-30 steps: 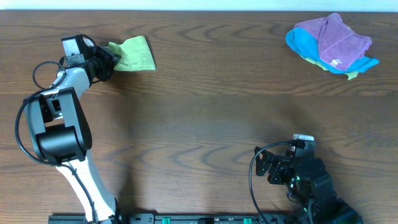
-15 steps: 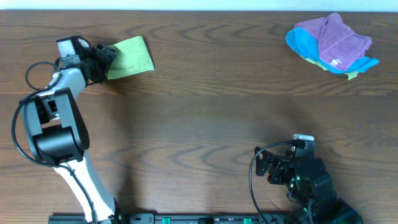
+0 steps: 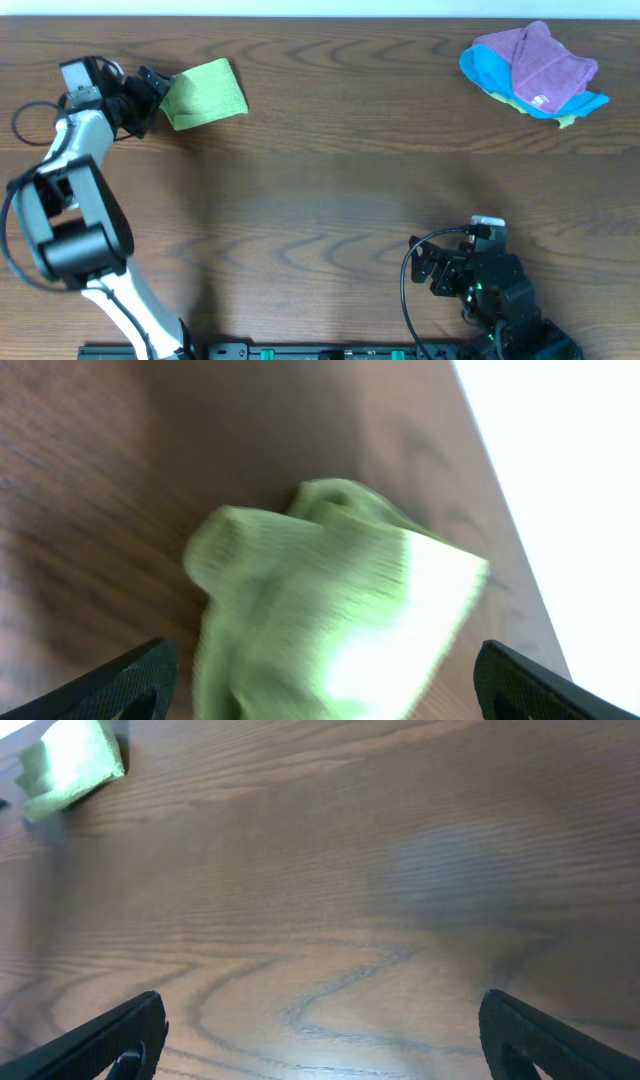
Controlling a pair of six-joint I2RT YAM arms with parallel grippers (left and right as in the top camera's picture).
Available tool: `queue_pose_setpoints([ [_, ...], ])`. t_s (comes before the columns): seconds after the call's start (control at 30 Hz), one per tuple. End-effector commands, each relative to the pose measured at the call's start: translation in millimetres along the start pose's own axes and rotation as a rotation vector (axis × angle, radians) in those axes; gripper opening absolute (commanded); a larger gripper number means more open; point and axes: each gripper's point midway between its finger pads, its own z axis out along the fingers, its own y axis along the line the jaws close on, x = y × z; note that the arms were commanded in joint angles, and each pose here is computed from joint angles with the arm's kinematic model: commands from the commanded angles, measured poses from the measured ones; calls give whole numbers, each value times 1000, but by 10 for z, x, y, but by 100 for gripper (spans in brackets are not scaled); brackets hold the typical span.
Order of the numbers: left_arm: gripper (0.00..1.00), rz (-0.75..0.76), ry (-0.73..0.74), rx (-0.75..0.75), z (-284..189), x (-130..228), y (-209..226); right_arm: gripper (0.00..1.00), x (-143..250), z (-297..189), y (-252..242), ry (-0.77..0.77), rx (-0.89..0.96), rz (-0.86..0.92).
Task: Fold the cloth
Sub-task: 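Lower the green cloth and open the left gripper to release it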
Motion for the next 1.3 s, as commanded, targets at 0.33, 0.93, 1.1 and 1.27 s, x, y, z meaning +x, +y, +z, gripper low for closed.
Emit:
queue_pose_setpoints([
  [0.33, 96, 431, 127, -295, -674, 646, -191, 99, -5, -4, -8, -4, 1, 16],
  [0.93, 96, 653, 125, -226, -819, 1212, -965, 99, -7, -5, -7, -5, 1, 16],
  [1.1, 95, 637, 174, -224, -855, 1324, -930, 99, -7, -5, -7, -5, 1, 16],
  [1.27, 96, 629, 197, -254, -1013, 1394, -874, 99, -7, -5, -7, -5, 1, 16],
])
